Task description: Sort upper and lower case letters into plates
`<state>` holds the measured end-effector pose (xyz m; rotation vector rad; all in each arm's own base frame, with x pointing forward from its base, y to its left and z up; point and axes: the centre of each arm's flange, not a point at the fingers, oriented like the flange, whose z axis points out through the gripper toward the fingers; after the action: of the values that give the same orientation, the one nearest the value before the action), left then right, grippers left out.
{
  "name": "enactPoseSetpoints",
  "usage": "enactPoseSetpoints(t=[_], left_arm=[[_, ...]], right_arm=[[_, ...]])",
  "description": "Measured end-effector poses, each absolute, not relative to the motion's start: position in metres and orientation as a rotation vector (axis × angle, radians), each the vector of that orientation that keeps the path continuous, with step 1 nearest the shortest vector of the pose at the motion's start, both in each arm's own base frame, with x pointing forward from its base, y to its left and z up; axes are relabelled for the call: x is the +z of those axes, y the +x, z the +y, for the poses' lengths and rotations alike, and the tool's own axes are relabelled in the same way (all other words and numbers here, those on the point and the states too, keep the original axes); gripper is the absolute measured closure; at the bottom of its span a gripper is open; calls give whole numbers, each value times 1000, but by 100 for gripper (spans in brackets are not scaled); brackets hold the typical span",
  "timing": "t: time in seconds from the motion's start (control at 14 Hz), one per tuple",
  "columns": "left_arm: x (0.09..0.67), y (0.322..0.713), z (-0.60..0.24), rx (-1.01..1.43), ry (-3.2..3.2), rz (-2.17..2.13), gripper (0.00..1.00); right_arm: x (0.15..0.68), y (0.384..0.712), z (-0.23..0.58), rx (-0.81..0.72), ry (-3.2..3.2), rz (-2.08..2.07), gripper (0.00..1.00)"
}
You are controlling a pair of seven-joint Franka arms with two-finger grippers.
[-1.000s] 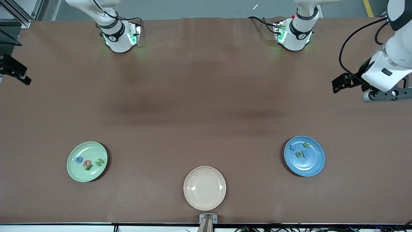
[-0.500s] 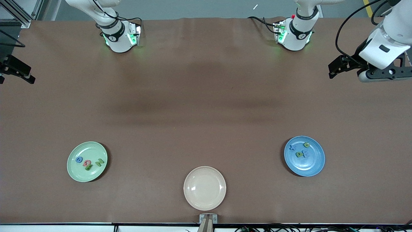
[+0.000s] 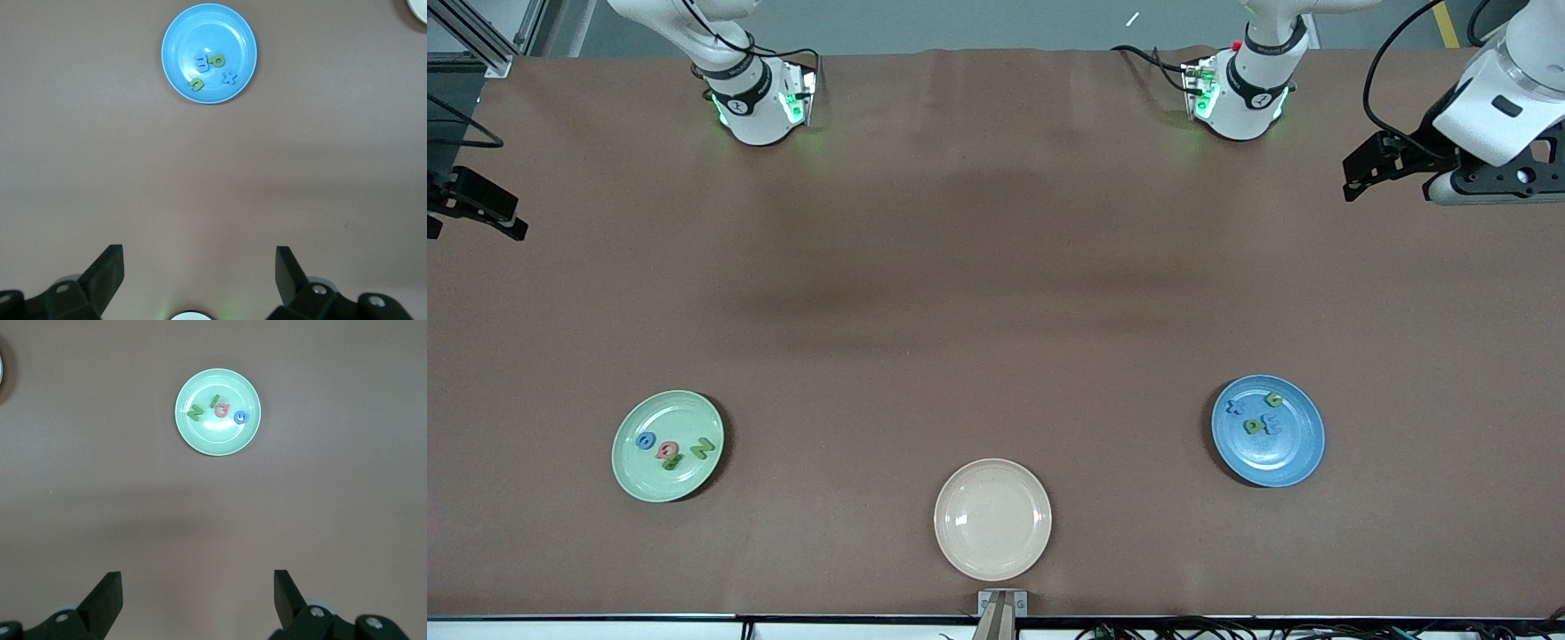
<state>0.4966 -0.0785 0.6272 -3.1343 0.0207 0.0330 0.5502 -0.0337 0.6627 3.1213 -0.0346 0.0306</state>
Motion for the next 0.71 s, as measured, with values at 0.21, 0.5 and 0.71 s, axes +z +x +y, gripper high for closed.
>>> enactPoseSetpoints(t=[0.21,0.5,0.71], left_arm=[[630,495,-83,36,-3132,35,0],[634,499,-81,22,-3135,27,0],[636,502,-81,13,-3138,27,0]], right_arm=[[667,550,-34,43,3119,-34,0],[672,550,-33,62,3117,-34,0],[673,550,-33,63,3116,-33,0]])
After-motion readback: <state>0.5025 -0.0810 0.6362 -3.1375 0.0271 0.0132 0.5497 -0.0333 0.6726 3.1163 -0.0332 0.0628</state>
